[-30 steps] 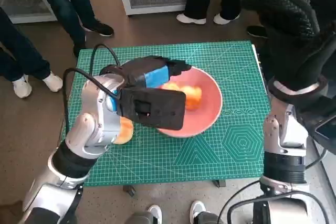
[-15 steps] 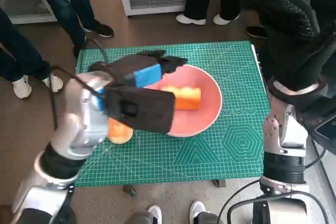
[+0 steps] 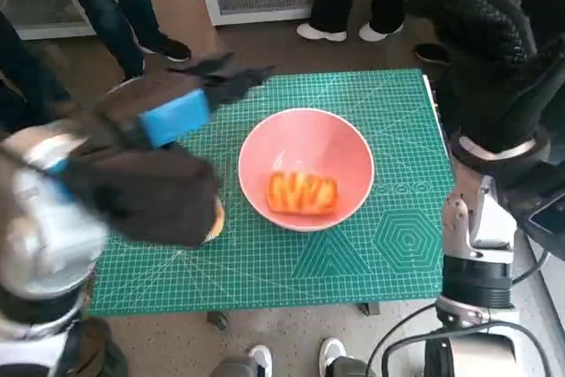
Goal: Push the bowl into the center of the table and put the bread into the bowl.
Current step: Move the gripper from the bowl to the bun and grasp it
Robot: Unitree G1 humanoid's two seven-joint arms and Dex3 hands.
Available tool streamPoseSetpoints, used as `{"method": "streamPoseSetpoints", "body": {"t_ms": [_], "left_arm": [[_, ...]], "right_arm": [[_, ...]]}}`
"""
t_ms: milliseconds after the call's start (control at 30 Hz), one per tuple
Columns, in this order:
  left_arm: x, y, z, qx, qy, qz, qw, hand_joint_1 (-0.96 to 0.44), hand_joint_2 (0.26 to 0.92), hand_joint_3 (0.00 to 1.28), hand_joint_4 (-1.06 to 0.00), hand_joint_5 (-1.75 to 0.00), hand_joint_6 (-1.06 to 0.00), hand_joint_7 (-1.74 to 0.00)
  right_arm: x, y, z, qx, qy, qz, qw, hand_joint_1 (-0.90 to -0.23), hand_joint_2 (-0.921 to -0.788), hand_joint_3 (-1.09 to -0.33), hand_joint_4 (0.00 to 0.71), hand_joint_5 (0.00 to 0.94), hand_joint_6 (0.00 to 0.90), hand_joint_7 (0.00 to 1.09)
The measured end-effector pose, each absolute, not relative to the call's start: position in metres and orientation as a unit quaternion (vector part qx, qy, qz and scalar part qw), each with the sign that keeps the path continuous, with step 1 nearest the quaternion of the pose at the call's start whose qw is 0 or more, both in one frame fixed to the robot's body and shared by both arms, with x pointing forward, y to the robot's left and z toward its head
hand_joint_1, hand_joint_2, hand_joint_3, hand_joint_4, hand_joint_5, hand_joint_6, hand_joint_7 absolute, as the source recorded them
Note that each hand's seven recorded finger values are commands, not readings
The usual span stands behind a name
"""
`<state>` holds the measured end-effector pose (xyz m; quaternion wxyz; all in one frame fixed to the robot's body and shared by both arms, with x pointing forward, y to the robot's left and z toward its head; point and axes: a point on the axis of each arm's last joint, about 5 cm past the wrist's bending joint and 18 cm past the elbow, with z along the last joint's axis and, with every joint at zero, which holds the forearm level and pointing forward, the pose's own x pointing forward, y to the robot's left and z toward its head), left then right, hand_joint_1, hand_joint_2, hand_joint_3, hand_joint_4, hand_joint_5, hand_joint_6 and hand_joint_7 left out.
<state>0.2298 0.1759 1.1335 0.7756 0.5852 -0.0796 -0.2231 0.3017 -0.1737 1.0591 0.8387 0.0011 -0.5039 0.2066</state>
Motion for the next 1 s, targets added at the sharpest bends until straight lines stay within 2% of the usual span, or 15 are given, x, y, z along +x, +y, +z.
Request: {"method": "streamPoseSetpoints", "body": {"t_ms": [233,500,1000], "left_arm": [[0.215,0.19,1.126,0.572,-0.064,-0.211,0.79,-0.17,0.642,0.0,0.0,0.0,-0.08,-0.07],[0.202,0.194,1.117,0.577,-0.036,-0.204,0.79,-0.19,0.644,0.0,0.0,0.0,-0.12,-0.08],[0.194,0.195,1.103,0.597,0.025,-0.214,0.772,-0.27,0.649,0.0,-0.07,-0.02,-0.18,-0.07]], "right_arm": [[0.302,-0.173,1.059,0.002,-0.504,0.207,0.838,-0.666,-0.921,-0.725,0.314,0.0,0.24,0.33],[0.303,-0.172,1.058,0.002,-0.505,0.206,0.838,-0.669,-0.921,-0.726,0.314,0.0,0.239,0.33],[0.305,-0.172,1.06,0.001,-0.508,0.209,0.836,-0.658,-0.921,-0.73,0.314,0.0,0.239,0.33]]}}
